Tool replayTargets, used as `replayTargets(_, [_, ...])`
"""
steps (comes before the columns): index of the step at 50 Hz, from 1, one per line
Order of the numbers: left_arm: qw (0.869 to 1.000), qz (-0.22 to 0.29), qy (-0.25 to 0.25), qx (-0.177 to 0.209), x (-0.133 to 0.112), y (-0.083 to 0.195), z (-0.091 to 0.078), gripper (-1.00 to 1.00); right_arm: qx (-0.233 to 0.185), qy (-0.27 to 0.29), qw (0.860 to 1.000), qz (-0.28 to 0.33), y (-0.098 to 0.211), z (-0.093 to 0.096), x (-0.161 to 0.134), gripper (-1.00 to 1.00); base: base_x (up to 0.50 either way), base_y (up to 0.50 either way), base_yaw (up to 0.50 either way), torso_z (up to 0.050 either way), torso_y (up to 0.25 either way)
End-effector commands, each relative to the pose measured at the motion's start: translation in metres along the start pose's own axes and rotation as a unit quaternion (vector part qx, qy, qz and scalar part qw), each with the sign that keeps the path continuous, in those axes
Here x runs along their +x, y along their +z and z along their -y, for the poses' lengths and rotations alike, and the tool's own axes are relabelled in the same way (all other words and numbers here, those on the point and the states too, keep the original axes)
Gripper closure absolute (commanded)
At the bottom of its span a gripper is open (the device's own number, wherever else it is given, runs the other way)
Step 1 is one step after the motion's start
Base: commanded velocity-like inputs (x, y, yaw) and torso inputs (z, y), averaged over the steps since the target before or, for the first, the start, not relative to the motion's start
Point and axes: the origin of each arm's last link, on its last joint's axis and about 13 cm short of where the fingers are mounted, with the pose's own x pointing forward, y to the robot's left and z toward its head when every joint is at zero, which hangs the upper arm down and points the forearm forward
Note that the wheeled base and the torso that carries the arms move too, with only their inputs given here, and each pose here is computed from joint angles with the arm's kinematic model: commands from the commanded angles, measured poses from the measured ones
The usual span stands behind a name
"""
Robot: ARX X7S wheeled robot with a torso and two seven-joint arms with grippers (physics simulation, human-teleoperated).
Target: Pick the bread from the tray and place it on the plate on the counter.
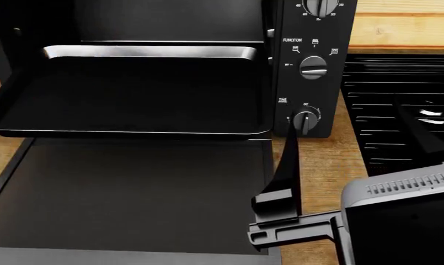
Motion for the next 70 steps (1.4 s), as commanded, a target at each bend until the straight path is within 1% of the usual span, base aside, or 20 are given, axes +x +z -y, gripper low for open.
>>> replayTargets(1, [0.999, -0.007, 0.034, -0.029, 0.008, 0.0, -0.014, 1.0, 0.005, -0.01, 1.0, 0.011, 0.001, 0.002, 0.003, -1.0, 0.0, 0.0, 0.0, 0.0, 0.0])
replayTargets(10, [0.998, -0.018, 0.049, -0.037, 0.013, 0.003, -0.02, 1.0, 0.005, -0.008, 1.0, 0.012, 0.003, 0.001, 0.003, -1.0, 0.0, 0.0, 0.0, 0.0, 0.0])
replayTargets(16, [0.997, -0.023, 0.062, -0.043, 0.016, 0.009, -0.027, 1.0, 0.004, -0.007, 1.0, 0.013, 0.002, 0.001, 0.003, -1.0, 0.0, 0.0, 0.0, 0.0, 0.0])
replayTargets(24, [0.994, -0.035, 0.084, -0.057, 0.018, 0.009, -0.039, 1.0, 0.005, -0.007, 1.0, 0.013, 0.002, 0.0, 0.002, -1.0, 0.0, 0.0, 0.0, 0.0, 0.0])
replayTargets(30, [0.993, -0.041, 0.095, -0.063, 0.022, 0.01, -0.044, 1.0, 0.005, -0.006, 1.0, 0.013, 0.003, 0.0, 0.002, -1.0, 0.0, 0.0, 0.0, 0.0, 0.0])
replayTargets(39, [0.991, -0.047, 0.104, -0.062, 0.027, 0.018, -0.049, 1.0, 0.005, -0.004, 1.0, 0.012, 0.002, -0.001, 0.002, -1.0, 0.0, 0.0, 0.0, 0.0, 0.001])
replayTargets(42, [0.991, -0.053, 0.109, -0.062, 0.031, 0.019, -0.052, 1.0, 0.005, -0.003, 1.0, 0.012, 0.002, -0.001, 0.002, -1.0, 0.0, 0.0, 0.0, 0.0, 0.0])
replayTargets(44, [0.99, -0.059, 0.114, -0.065, 0.035, 0.018, -0.058, 1.0, 0.004, -0.004, 1.0, 0.012, 0.002, -0.001, 0.002, -1.0, 0.0, 0.0, 0.0, 0.0, 0.0])
replayTargets(51, [0.988, -0.067, 0.121, -0.069, 0.04, 0.02, -0.063, 1.0, 0.004, -0.002, 1.0, 0.01, 0.001, -0.001, 0.003, -1.0, 0.0, 0.0, 0.0, 0.0, 0.0])
replayTargets(65, [0.987, -0.075, 0.127, -0.067, 0.048, 0.039, -0.068, 1.0, 0.005, 0.0, 1.0, 0.008, -0.001, -0.002, 0.002, -1.0, 0.0, 0.0, 0.0, 0.0, 0.0])
replayTargets(66, [0.987, -0.076, 0.128, -0.066, 0.051, 0.039, -0.072, 1.0, 0.005, 0.0, 1.0, 0.008, -0.001, -0.002, 0.002, -1.0, 0.0, 0.0, 0.0, 0.0, 0.0])
replayTargets(70, [0.986, -0.081, 0.132, -0.064, 0.058, 0.045, -0.074, 1.0, 0.006, 0.001, 1.0, 0.007, -0.001, -0.003, 0.001, -1.0, 0.0, 0.0, 0.0, 0.0, 0.0])
